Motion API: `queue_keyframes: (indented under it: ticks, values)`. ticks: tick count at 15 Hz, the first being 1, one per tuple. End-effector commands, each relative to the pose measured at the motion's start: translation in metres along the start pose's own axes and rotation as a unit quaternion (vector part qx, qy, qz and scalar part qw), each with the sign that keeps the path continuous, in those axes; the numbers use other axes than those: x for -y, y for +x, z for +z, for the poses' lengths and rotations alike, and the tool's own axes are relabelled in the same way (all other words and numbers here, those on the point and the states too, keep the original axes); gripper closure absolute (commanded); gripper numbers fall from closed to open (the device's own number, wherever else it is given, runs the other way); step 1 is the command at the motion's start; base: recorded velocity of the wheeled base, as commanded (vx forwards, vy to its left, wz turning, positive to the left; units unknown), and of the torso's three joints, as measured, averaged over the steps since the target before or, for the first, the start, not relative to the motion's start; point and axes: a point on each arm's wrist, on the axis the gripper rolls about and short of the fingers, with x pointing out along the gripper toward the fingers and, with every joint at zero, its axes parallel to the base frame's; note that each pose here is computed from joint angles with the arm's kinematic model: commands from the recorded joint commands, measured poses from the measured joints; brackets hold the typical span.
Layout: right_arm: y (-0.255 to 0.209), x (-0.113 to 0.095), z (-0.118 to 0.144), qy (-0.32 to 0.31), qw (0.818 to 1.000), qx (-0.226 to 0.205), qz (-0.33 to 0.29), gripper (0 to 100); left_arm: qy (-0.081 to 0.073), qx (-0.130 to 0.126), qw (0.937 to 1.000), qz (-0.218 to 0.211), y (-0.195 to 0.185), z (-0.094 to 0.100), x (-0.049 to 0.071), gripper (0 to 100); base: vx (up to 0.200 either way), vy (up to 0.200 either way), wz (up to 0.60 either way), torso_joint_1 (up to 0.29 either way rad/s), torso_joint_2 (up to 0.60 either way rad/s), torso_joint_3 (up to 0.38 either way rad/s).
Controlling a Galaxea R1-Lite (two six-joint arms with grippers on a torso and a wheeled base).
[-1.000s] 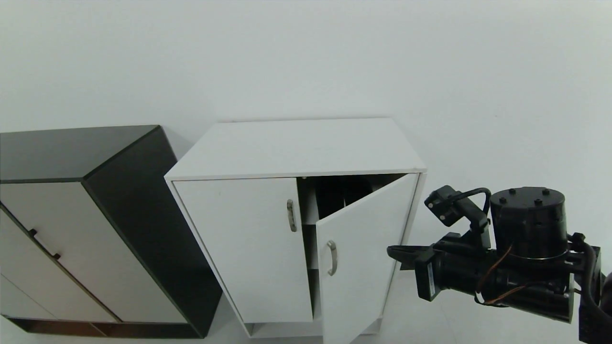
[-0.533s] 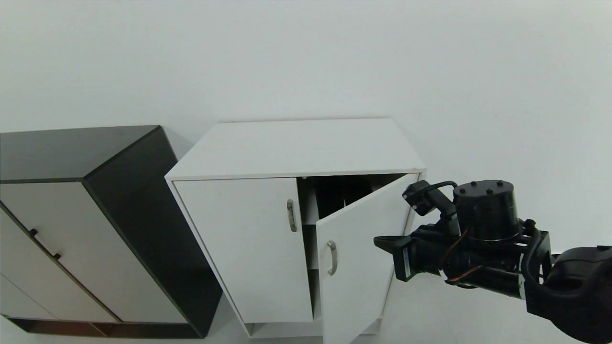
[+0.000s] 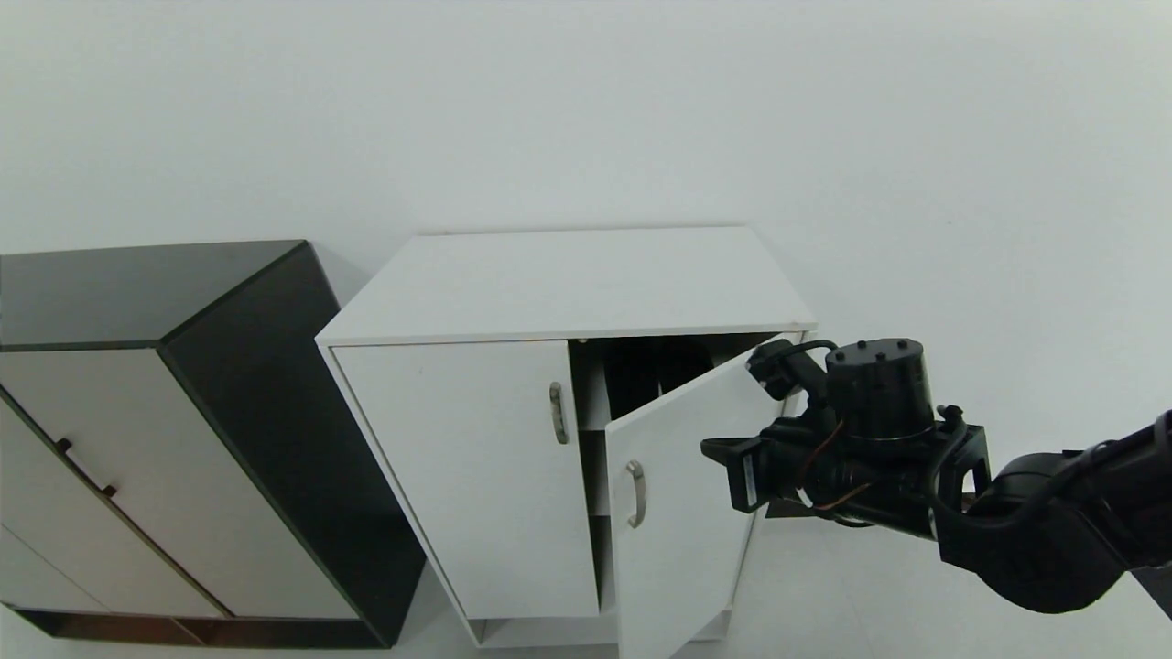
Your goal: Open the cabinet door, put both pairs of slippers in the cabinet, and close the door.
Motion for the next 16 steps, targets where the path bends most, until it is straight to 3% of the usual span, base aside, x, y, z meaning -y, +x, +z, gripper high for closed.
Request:
queue_keyframes:
  ticks: [1, 16]
  values:
    - [0.010, 0.002, -0.003, 0.002, 1.000, -0.006, -0.002, 100, 0.000, -0.001, 1.0000, 0.001, 0.000, 0.000, 0.000, 100, 0.000, 0.000, 0.00, 0.000, 0.00, 0.000]
    - [0.049, 0.024, 0.007, 0.010, 1.000, 0.012, -0.024, 100, 0.000, 0.000, 1.0000, 0.001, 0.000, 0.000, 0.000, 100, 0.000, 0.000, 0.00, 0.000, 0.00, 0.000]
